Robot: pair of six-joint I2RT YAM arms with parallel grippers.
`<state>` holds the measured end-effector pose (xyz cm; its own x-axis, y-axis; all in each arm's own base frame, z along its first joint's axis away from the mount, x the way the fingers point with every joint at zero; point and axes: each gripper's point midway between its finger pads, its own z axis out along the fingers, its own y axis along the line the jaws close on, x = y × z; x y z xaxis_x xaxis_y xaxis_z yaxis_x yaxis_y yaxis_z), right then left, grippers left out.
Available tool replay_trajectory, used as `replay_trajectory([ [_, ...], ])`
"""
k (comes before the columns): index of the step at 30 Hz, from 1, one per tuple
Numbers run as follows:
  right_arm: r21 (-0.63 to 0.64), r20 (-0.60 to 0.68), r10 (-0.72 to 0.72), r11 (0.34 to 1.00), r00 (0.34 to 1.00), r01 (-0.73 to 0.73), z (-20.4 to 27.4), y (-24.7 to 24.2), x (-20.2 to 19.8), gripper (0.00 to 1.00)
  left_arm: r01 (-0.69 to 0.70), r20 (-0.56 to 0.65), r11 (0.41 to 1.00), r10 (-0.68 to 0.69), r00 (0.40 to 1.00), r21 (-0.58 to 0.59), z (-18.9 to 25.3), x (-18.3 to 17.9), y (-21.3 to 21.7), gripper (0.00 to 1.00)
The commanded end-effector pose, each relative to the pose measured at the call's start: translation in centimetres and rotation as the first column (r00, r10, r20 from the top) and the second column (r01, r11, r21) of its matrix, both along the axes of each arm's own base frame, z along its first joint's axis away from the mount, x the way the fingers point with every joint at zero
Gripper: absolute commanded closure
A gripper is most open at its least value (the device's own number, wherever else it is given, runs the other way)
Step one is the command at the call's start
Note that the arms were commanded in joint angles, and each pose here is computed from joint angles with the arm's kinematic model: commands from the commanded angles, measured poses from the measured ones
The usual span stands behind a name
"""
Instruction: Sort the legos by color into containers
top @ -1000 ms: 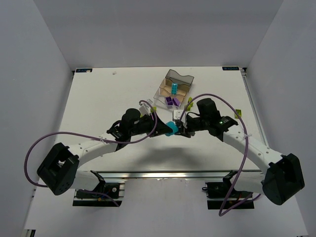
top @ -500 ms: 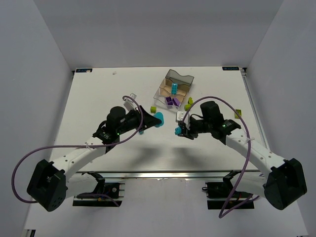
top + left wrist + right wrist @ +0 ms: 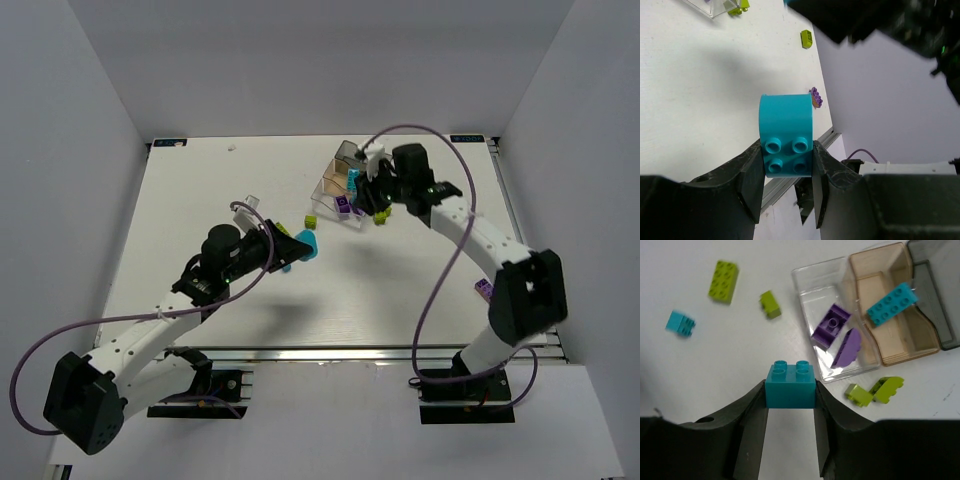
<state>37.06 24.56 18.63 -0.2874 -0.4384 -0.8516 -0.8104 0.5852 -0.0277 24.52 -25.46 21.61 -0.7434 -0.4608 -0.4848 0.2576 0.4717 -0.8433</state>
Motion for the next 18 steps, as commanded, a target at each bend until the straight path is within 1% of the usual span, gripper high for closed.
replay_trajectory([
  [1, 0.041, -0.119, -0.232, 0.970, 0.966, 0.238, 0.9, -0.4, 4.3, 1.00, -0.037, 0.008, 0.999, 0.037, 0.999, -0.005, 0.0, -0.3, 0.9, 0.99],
  [2, 0.041, -0.139, -0.252, 0.965, 0.958, 0.260, 0.9, -0.3, 4.9, 1.00, -0.041, 0.006, 0.999, 0.041, 0.999, -0.008, 0.0, -0.3, 1.0, 0.99],
  [3, 0.028, -0.176, -0.275, 0.958, 0.945, 0.284, -0.3, -0.3, 5.8, 1.00, -0.043, 0.004, 0.999, 0.044, 0.999, -0.010, 0.0, -0.4, 1.1, 0.99],
  [4, 0.055, -0.179, -0.284, 0.953, 0.942, 0.297, 0.7, 0.0, 6.5, 1.00, -0.050, 0.003, 0.999, 0.051, 0.999, -0.013, 0.0, -0.5, 1.3, 0.99],
  [6, 0.076, -0.203, -0.325, 0.935, 0.924, 0.346, 0.6, 0.2, 7.6, 1.00, -0.057, 0.002, 0.998, 0.057, 0.998, -0.012, -0.1, -0.6, 1.5, 0.99],
  [7, 0.075, -0.204, -0.326, 0.935, 0.923, 0.346, 0.5, 0.3, 7.9, 1.00, -0.061, 0.001, 0.998, 0.061, 0.998, -0.011, 0.0, -0.6, 1.6, 0.99],
  [12, 0.067, -0.236, -0.418, 0.894, 0.877, 0.444, -1.2, -1.0, 10.5, 1.00, -0.071, -0.008, 0.997, 0.071, 0.997, -0.006, -0.2, -0.5, 1.7, 0.99],
  [16, 0.059, -0.235, -0.452, 0.877, 0.860, 0.477, -2.1, -2.0, 12.3, 1.00, -0.075, -0.013, 0.997, 0.075, 0.997, -0.008, -0.2, -0.4, 1.7, 0.99],
  [18, 0.053, -0.233, -0.457, 0.875, 0.858, 0.481, -2.6, -2.1, 13.0, 0.98, -0.076, -0.016, 0.997, 0.075, 0.997, -0.006, -0.3, -0.3, 1.6, 0.99],
])
